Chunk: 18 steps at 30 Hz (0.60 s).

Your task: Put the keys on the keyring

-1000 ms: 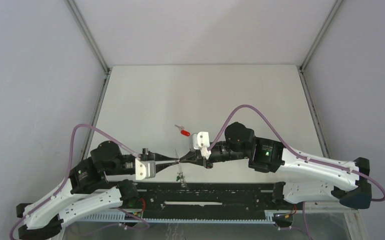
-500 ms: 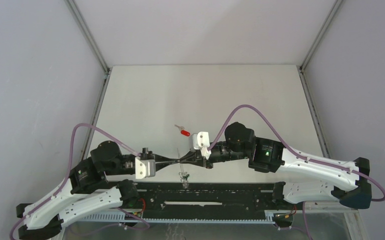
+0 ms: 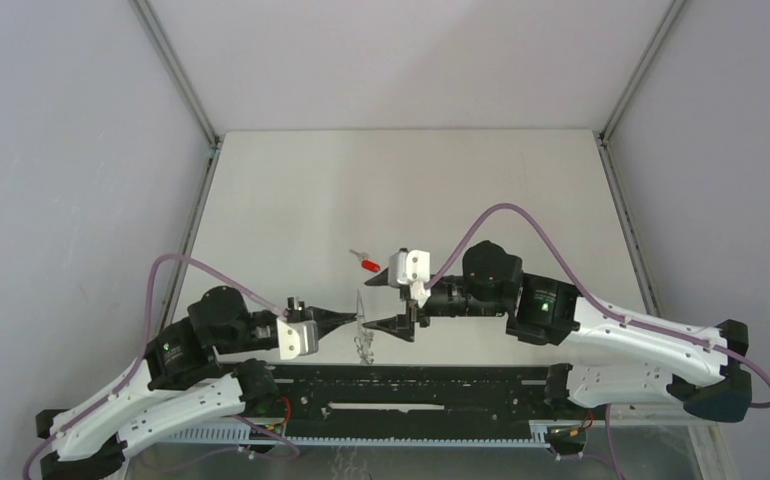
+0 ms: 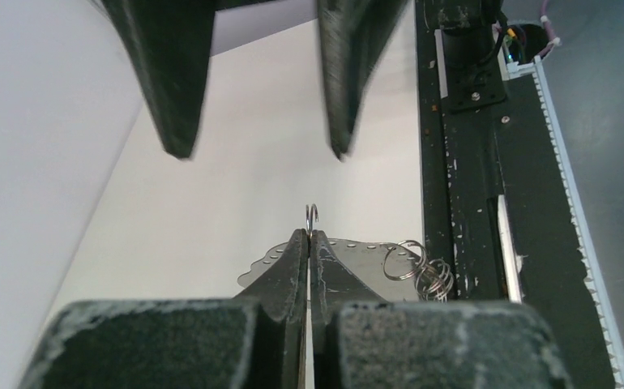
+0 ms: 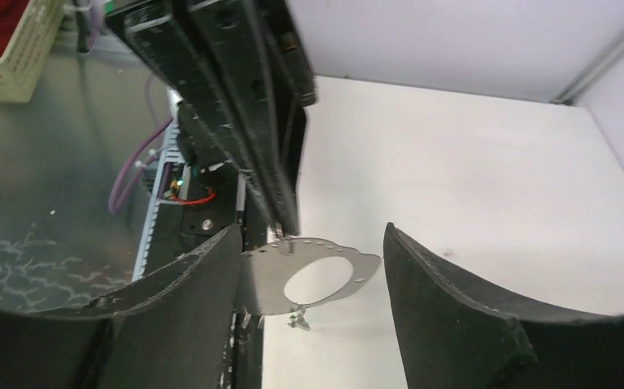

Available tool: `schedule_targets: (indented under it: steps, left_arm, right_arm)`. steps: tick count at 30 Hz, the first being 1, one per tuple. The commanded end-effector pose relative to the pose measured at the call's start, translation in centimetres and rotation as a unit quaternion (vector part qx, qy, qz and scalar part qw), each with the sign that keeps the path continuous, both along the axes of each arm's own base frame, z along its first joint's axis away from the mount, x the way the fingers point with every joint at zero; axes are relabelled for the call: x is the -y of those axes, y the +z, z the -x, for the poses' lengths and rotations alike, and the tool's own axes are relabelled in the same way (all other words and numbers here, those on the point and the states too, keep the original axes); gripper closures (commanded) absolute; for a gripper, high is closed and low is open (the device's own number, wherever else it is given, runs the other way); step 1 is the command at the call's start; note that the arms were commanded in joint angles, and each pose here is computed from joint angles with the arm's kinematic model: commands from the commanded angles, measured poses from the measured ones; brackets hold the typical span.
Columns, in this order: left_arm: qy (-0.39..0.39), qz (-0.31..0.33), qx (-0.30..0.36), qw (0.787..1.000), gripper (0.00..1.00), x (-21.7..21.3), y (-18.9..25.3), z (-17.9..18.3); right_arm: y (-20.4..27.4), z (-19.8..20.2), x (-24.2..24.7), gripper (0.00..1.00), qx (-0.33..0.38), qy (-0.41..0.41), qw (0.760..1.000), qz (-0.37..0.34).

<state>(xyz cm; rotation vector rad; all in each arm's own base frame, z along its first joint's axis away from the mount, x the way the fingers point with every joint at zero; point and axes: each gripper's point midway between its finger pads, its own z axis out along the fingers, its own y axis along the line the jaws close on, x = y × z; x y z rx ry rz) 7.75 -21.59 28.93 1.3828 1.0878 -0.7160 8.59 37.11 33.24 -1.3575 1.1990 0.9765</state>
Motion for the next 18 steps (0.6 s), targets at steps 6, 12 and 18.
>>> schedule_targets:
  steps: [6,12,18]
  left_arm:
    - [-0.006,0.010,0.103,0.995,1.00,0.1,1.5,-0.9]
    - [0.037,0.021,0.129,0.991,1.00,0.0,2.3,-2.7]
    - [0.098,0.048,-0.012,0.994,1.00,-1.2,3.3,-4.8]
  right_arm:
    - [4.3,-3.3,2.9,0.25,-0.024,-0.073,0.994,-0.074]
    - [2.4,-7.1,4.3,0.00,-0.128,-0.156,0.976,-0.080]
    - [-1.1,-12.4,6.5,0.00,-0.264,-0.238,0.933,-0.062]
